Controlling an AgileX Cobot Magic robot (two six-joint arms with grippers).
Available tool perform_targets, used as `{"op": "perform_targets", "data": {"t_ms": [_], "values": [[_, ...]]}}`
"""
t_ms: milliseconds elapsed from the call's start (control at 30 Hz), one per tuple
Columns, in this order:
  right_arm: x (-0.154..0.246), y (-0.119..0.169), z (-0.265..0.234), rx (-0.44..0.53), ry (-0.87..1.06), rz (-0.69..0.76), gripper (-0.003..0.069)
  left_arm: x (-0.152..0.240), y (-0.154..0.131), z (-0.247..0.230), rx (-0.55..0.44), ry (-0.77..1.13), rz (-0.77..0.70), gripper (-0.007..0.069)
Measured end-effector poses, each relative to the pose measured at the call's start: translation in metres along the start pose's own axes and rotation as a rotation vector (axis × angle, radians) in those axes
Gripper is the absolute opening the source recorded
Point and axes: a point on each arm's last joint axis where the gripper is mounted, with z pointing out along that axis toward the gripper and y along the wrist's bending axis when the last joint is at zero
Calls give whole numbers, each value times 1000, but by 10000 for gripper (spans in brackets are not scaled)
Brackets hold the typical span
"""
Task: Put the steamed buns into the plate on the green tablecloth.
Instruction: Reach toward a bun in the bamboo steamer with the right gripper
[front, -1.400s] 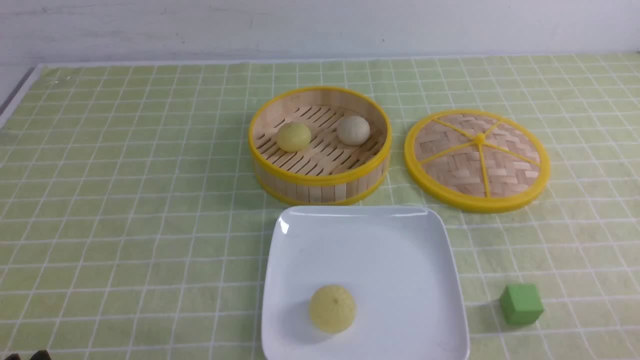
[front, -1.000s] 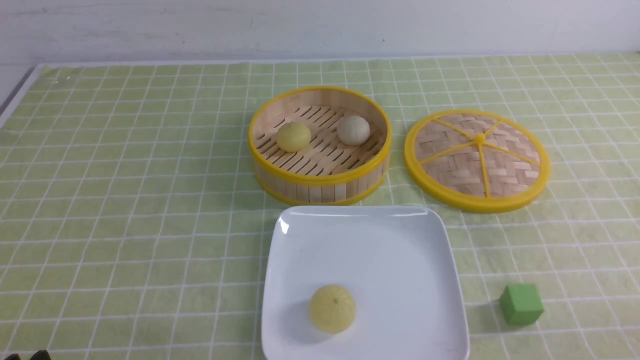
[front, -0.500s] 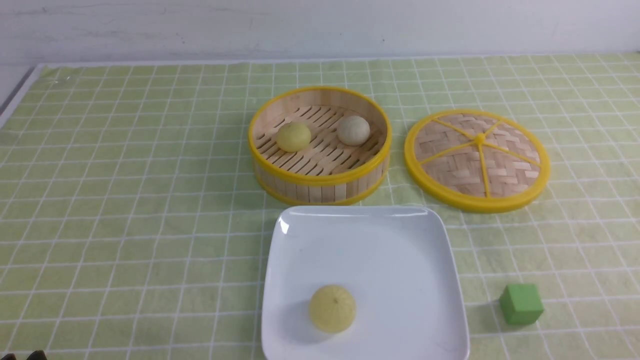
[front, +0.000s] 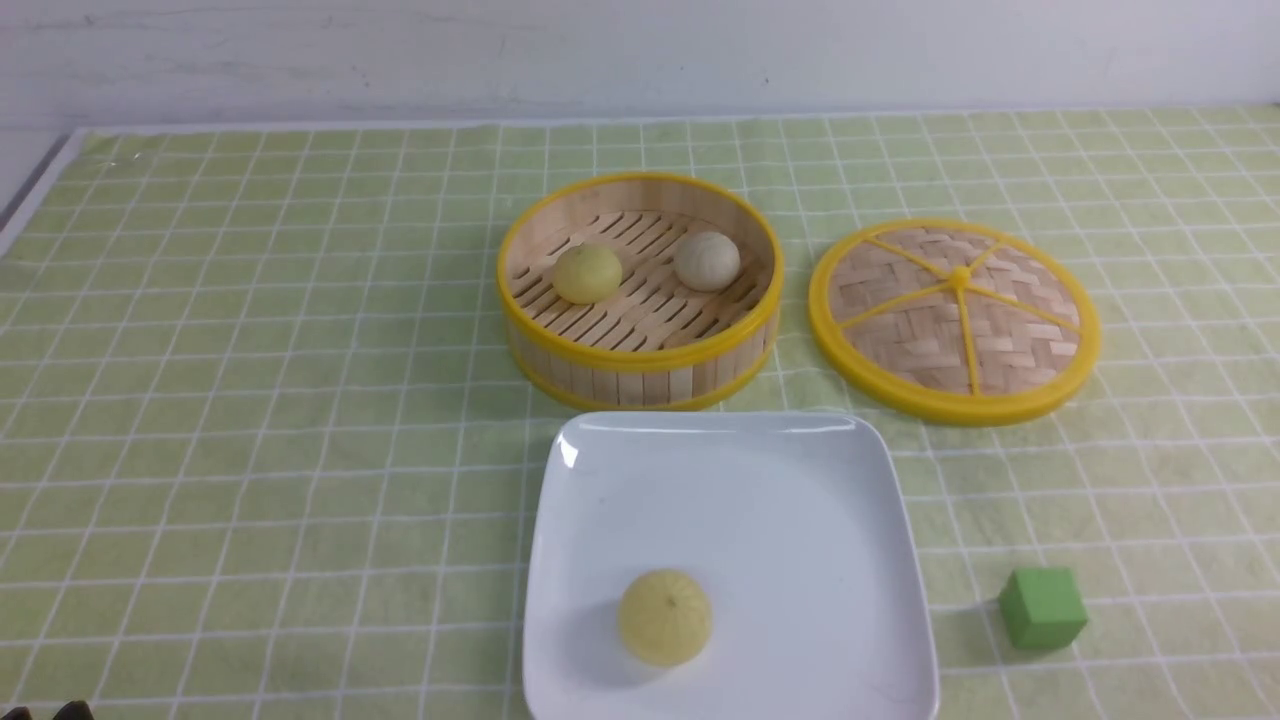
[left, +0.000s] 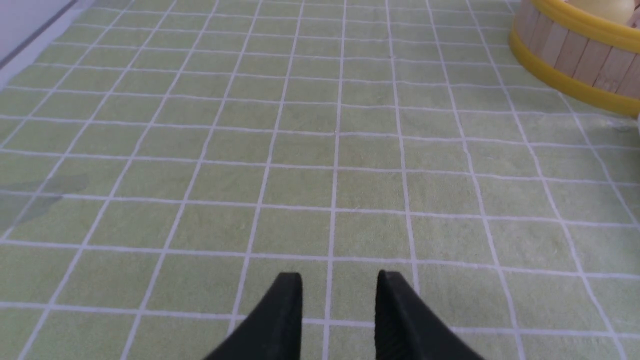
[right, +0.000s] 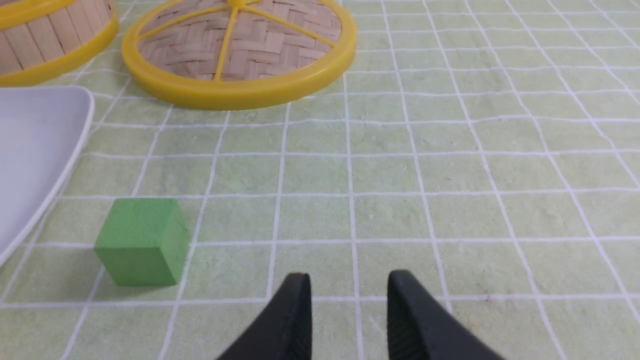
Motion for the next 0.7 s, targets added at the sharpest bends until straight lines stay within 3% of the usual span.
{"op": "perform_targets", "data": {"t_ms": [167, 233, 300, 367, 500, 567, 700], "values": [[0, 0, 0, 0, 0, 0, 240, 0, 0, 0, -3, -1, 7, 241], [0, 0, 0, -4, -1, 17, 240, 0, -1, 0, 12, 2, -74, 241], [0, 2, 0, -18, -5, 70, 240, 0, -4, 0, 38, 7, -211, 241], [-1, 6, 0, -72, -6, 291, 240, 0, -10, -1, 111, 35, -566, 241], [-3, 15, 0, -174, 8, 699, 240, 0, -18, -2, 189, 101, -1024, 241], [-5, 17, -1, -211, 13, 838, 240, 0, -21, -2, 210, 125, -1161, 241], [-9, 17, -1, -226, -30, 895, 240, -1, -21, -2, 219, 117, -1223, 241]]}}
